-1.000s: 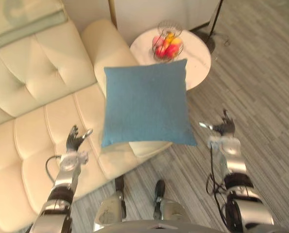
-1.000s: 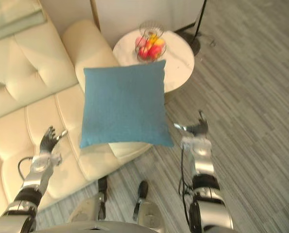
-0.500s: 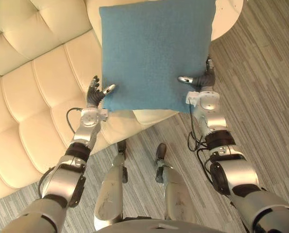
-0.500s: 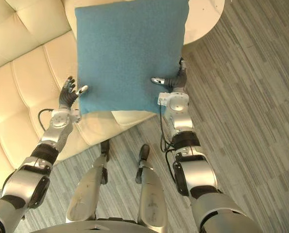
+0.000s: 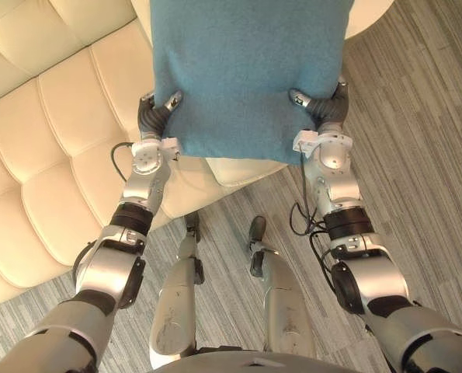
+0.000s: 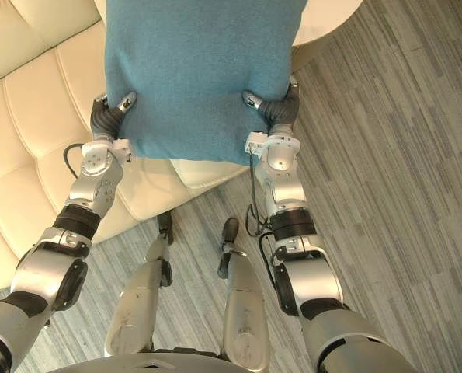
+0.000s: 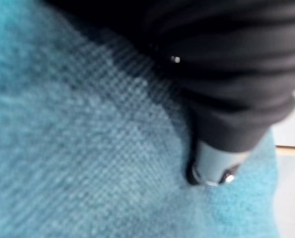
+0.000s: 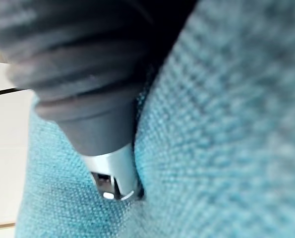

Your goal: Pick up cushions and gather them together orderly.

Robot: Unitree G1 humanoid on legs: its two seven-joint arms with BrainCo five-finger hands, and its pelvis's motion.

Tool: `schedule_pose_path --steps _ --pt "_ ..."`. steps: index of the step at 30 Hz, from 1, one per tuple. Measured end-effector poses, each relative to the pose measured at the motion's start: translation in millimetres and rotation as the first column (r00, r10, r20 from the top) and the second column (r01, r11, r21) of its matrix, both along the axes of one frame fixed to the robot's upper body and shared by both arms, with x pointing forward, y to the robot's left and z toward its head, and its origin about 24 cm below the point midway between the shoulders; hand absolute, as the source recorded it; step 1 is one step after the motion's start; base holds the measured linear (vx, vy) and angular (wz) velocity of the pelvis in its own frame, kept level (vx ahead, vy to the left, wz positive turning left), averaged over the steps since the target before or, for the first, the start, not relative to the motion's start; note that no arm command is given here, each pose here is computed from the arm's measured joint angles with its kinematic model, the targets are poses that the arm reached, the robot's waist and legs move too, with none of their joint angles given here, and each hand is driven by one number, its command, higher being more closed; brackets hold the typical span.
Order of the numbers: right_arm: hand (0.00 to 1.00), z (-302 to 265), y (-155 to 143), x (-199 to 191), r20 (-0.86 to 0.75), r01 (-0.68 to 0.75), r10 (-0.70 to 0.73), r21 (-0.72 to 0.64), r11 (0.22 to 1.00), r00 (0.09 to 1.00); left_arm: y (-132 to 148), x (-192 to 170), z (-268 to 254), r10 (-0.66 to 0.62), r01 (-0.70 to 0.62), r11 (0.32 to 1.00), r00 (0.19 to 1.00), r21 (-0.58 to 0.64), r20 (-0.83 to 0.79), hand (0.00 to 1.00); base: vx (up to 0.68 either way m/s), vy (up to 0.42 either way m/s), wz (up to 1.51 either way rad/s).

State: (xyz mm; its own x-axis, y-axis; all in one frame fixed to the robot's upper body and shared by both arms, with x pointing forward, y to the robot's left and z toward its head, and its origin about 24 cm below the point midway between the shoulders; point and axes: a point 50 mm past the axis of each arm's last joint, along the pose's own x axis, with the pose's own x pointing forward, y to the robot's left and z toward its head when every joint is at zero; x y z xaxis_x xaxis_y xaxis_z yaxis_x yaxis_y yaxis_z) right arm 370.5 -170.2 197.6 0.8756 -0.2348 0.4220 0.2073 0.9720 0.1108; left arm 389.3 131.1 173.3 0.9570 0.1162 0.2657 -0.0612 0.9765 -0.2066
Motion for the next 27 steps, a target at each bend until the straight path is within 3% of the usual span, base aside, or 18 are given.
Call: schedule_pose_path --steps 9,17,27 --pt "1.00 -69.3 7.8 -33.2 -0.147 -0.026 0.033 0.050 0.998 0.989 -7.9 -36.9 -25.7 -0.066 0.066 0.998 0.997 -0.019 0.041 1.00 0.05 -0.032 0.02" --pt "1.00 -120.4 8.2 -76.8 -0.267 -0.038 0.034 -0.009 0.999 0.963 -7.9 -94.3 -97.4 -0.088 0.082 0.995 0.988 -0.050 -0.126 1.00 0.09 0.009 0.02" --pt "1.00 -157.0 11.1 -140.2 -0.374 -0.023 0.008 -0.034 0.999 0.927 -11.4 -157.4 -136.5 -0.082 0.055 0.992 0.965 -0.115 -0.248 1.00 0.08 0.018 0.05"
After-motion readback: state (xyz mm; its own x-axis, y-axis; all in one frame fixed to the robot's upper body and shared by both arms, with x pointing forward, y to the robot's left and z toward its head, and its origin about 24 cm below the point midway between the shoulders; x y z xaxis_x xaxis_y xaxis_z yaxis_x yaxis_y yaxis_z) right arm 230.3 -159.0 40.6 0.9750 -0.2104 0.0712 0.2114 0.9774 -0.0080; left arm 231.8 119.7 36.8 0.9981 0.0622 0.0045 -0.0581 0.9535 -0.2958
